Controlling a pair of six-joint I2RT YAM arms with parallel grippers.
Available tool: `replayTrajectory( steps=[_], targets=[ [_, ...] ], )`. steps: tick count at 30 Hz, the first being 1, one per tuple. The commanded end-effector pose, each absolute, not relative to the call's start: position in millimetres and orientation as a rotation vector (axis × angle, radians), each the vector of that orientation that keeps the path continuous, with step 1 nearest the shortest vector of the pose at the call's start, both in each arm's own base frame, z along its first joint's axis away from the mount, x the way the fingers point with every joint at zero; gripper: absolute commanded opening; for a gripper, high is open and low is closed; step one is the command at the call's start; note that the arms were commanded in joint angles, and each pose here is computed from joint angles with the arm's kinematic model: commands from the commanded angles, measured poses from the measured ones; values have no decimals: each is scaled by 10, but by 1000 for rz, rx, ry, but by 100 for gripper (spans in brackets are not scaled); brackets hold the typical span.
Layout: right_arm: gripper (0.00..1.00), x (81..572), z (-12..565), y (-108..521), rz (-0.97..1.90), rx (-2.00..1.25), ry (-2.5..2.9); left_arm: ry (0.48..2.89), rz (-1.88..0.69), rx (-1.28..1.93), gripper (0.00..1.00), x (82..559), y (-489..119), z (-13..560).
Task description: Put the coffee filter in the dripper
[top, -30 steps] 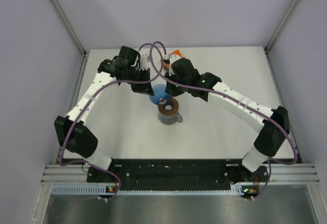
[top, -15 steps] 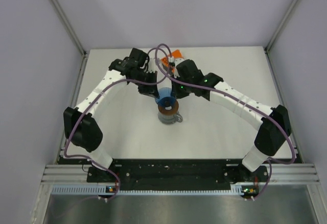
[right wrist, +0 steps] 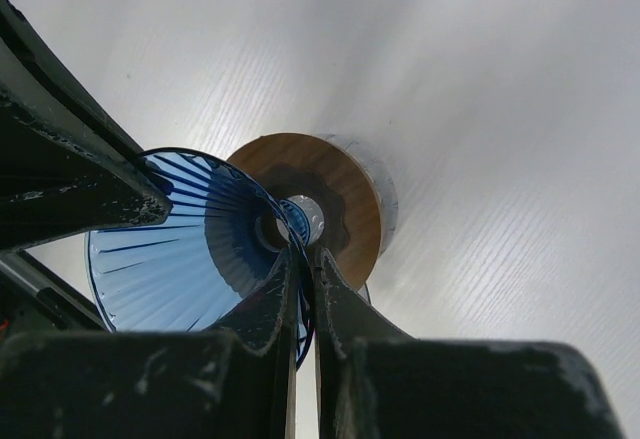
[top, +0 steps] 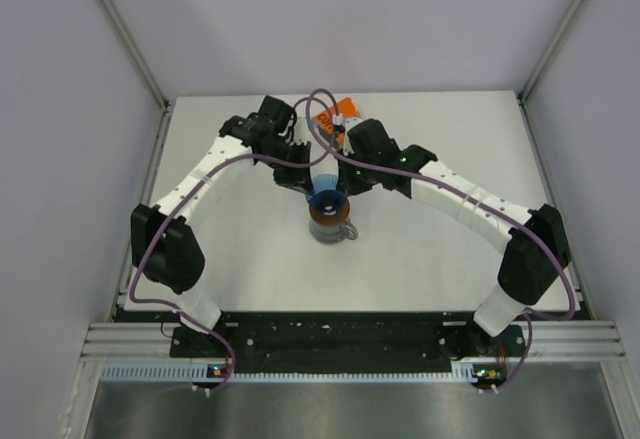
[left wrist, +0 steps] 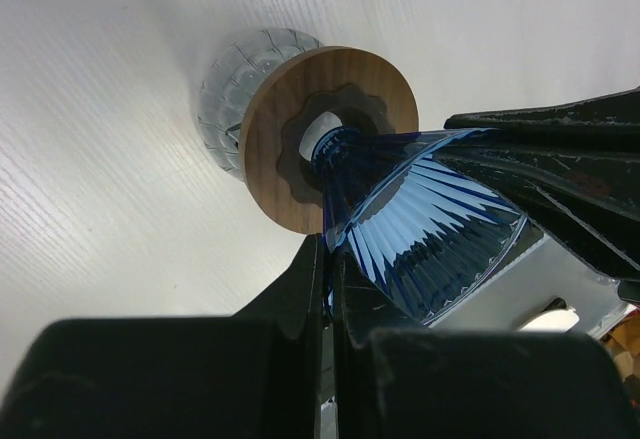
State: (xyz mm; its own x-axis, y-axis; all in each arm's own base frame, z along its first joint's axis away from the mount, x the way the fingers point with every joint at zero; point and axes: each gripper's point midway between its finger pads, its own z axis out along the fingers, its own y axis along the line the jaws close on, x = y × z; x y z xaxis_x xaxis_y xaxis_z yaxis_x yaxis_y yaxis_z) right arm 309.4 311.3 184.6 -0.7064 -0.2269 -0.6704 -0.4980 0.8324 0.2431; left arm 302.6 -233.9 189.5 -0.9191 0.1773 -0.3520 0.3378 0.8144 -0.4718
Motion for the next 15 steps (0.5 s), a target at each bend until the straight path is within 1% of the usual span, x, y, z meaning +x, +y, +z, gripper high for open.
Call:
replayTrajectory(
  steps=[1, 15],
  targets=[
    [0, 3072, 1497, 2831, 403, -568, 2464, 2635, -870, 477, 0, 3000, -2455, 2061],
    [0, 3070, 1023, 2690, 340, -571, 2553, 2708, -856, 483, 0, 3024, -2468, 1729]
  ],
)
